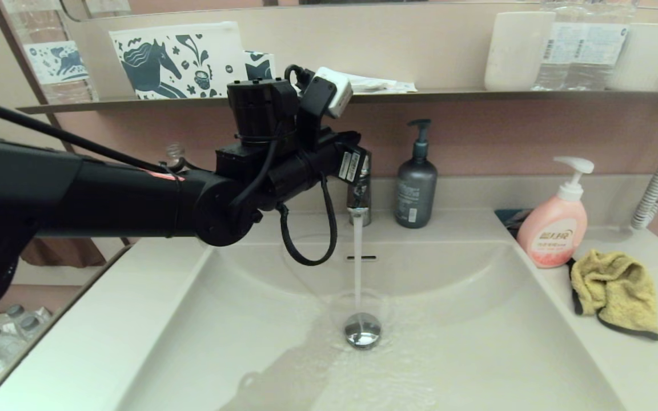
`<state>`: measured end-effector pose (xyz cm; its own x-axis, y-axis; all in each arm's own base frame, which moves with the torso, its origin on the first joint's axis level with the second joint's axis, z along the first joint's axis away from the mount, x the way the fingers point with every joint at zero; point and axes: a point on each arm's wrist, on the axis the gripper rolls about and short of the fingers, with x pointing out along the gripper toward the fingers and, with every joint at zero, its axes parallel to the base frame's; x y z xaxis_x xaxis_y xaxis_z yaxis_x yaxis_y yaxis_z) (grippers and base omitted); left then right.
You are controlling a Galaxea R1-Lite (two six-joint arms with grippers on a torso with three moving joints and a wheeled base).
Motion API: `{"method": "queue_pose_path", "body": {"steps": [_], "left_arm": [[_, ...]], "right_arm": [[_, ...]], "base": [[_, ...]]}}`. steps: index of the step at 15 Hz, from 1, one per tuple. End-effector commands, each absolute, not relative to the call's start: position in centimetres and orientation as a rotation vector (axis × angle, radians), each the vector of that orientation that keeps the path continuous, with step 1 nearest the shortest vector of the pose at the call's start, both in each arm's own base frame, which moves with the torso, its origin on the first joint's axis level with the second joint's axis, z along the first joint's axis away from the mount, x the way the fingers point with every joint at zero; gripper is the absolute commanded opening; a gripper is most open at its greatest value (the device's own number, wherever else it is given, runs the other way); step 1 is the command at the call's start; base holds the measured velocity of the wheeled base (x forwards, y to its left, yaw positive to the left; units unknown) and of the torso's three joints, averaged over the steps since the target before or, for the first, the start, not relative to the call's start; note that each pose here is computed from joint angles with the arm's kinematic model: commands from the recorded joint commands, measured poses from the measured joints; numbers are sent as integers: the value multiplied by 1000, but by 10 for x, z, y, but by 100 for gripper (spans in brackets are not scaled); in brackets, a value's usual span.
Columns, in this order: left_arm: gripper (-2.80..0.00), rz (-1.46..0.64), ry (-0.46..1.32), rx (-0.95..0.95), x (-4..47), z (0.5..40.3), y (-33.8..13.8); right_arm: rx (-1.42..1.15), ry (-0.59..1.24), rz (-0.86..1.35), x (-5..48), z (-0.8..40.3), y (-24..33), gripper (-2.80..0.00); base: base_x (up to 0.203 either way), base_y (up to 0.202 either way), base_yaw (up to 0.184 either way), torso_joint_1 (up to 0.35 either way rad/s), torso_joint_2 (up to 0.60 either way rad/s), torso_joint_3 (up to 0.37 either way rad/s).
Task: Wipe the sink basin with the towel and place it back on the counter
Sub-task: Turn off the faucet
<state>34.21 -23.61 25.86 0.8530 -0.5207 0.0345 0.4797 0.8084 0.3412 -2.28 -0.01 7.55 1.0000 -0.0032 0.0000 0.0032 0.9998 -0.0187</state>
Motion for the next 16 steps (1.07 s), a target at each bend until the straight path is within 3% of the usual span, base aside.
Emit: {"method": "queue_pose_path", "body": {"steps": [1,12,16], "left_arm": [[-280,-518,-123,348,357,251,-235],[-280,-537,-56,375,353,225,-235],[-280,-534,-69,372,347,233,-232]], "right_arm": [[-20,0,-3,-23,75,0,-280],[-19,0,-3,-23,76,0,-280],[-20,0,-3,-23,76,0,-280]], "base": [[0,0,0,0,0,0],[0,0,0,0,0,0],[0,0,0,0,0,0]]}}
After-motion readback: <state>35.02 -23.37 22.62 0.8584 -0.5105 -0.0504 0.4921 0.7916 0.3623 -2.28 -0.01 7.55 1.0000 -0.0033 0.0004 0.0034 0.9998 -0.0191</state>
